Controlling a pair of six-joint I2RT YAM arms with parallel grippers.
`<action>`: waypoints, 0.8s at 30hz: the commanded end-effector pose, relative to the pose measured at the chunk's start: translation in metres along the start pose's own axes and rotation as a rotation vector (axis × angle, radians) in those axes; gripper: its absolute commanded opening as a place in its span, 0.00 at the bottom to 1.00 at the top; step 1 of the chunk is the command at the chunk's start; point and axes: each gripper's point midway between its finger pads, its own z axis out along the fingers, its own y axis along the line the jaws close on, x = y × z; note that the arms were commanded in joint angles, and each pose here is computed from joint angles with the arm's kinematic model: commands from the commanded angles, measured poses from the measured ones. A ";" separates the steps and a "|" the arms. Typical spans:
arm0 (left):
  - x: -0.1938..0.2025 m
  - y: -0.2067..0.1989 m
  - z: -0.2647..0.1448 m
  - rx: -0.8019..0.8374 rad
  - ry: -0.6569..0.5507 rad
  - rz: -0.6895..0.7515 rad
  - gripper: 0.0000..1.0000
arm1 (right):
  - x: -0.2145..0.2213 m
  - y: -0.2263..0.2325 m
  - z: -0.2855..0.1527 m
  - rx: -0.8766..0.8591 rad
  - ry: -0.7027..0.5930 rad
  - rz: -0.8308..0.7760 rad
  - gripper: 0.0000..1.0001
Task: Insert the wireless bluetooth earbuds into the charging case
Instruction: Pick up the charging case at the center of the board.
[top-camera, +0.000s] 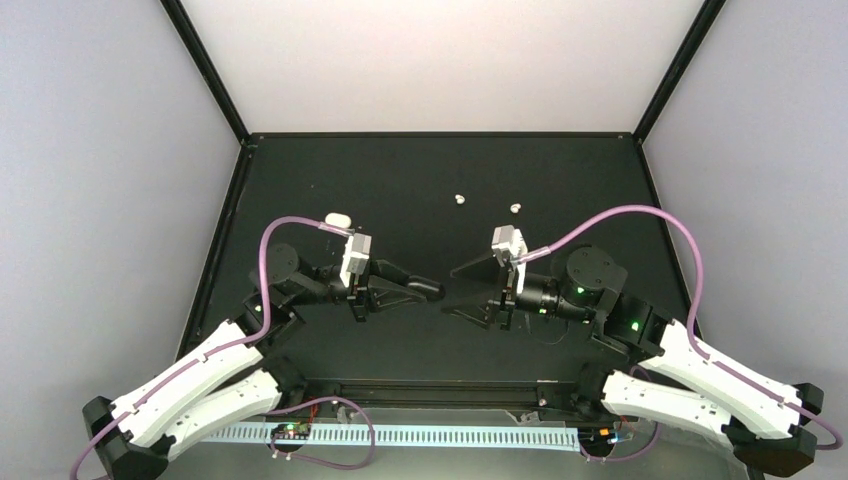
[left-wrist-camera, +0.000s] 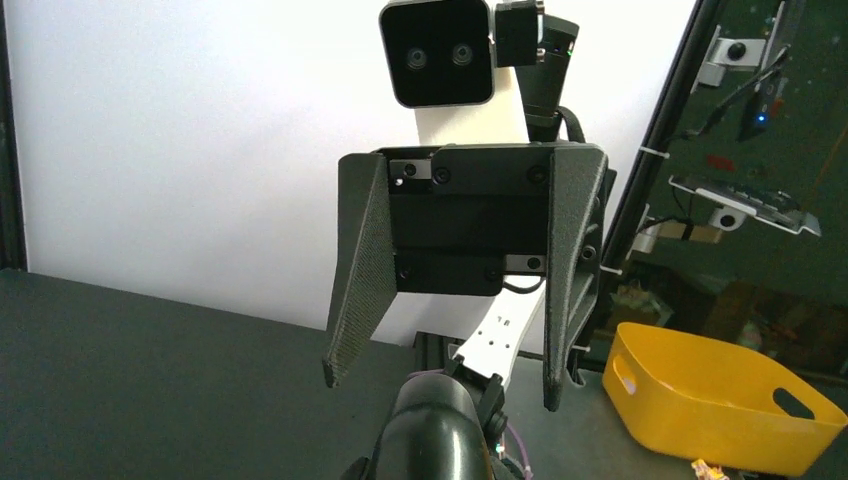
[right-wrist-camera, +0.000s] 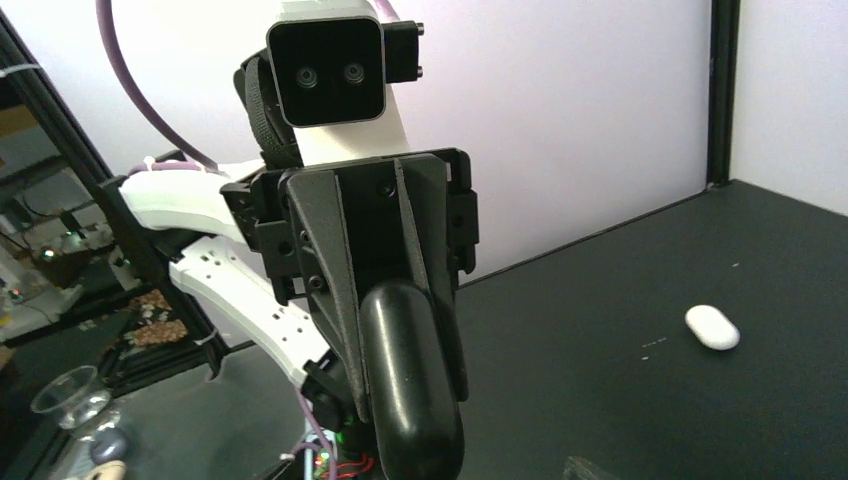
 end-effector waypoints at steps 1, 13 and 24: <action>-0.023 -0.018 0.000 0.073 -0.053 0.077 0.02 | -0.009 0.010 0.002 -0.060 -0.027 0.005 0.67; -0.022 -0.018 0.001 0.078 -0.051 0.058 0.03 | -0.009 0.006 0.017 -0.058 -0.016 0.014 0.49; -0.020 -0.012 0.002 0.056 -0.050 0.032 0.06 | -0.007 0.004 0.024 -0.064 -0.003 0.010 0.34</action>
